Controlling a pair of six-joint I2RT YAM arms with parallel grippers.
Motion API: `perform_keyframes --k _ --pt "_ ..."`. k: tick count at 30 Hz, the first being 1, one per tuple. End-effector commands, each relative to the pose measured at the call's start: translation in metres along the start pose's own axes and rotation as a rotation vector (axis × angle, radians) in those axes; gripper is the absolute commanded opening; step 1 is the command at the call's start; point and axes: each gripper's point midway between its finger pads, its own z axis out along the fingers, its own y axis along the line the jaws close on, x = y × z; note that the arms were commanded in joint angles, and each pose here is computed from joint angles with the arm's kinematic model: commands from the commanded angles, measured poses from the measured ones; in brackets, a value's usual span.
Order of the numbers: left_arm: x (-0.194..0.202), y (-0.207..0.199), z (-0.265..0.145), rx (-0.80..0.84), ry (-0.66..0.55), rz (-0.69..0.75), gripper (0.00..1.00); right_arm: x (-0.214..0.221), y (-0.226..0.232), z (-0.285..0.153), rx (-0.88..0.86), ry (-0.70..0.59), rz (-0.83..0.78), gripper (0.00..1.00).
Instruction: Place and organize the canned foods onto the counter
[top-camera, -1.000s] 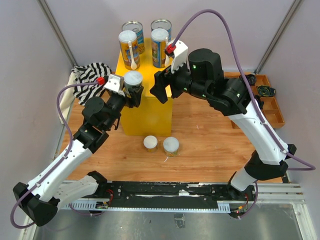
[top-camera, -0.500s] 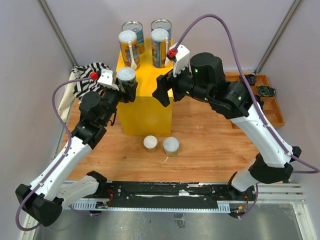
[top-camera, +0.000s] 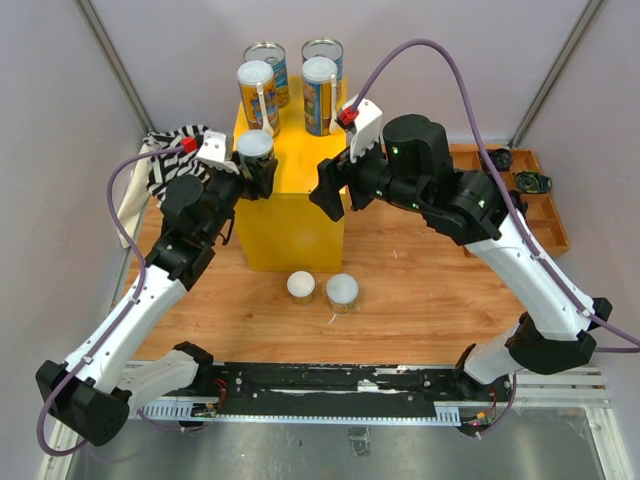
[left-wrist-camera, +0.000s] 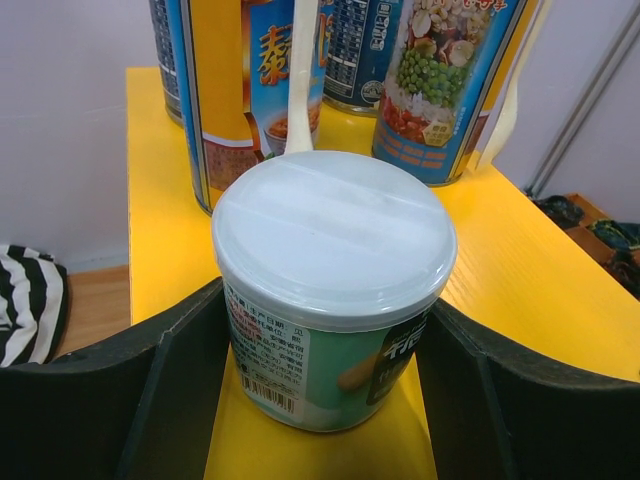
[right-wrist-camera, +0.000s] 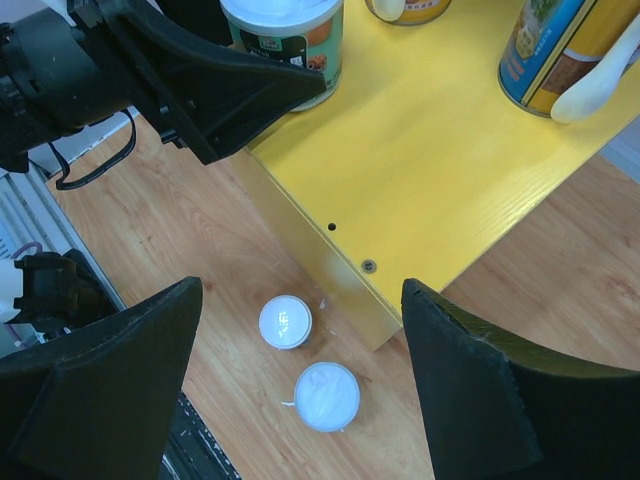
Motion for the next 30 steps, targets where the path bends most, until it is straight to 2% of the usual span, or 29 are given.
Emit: perform_keyframes --k 1,10,18,21,25,28,30 --pt "-0.0343 -0.0027 0.0036 0.013 -0.106 -0.037 0.44 -0.0068 -0.0009 -0.0081 -0.004 -0.035 0.009 0.81" --pt "-0.0317 -0.0026 0.0089 0.013 -0.105 -0.046 0.46 -0.0060 -0.0022 -0.0096 0.001 -0.032 0.003 0.82" --pt "-0.0310 0.0046 0.0108 -0.023 -0.105 -0.049 0.54 -0.0077 -0.0034 -0.0117 0.006 -0.035 -0.003 0.82" --pt "-0.0322 0.0050 0.0098 -0.026 -0.108 -0.052 0.64 -0.0079 -0.0034 -0.0116 0.006 -0.034 -0.005 0.82" --pt "-0.0336 0.0063 0.0064 -0.032 -0.118 -0.058 0.82 -0.0082 -0.0032 -0.0111 0.006 -0.034 -0.004 0.82" --pt "-0.0334 0.0064 0.0050 -0.032 -0.118 -0.058 0.92 -0.0075 -0.0031 -0.0103 0.006 -0.032 -0.002 0.82" --pt "-0.0328 0.0060 0.0045 -0.029 -0.116 -0.057 0.95 -0.0074 -0.0028 -0.0103 0.005 -0.031 -0.001 0.82"
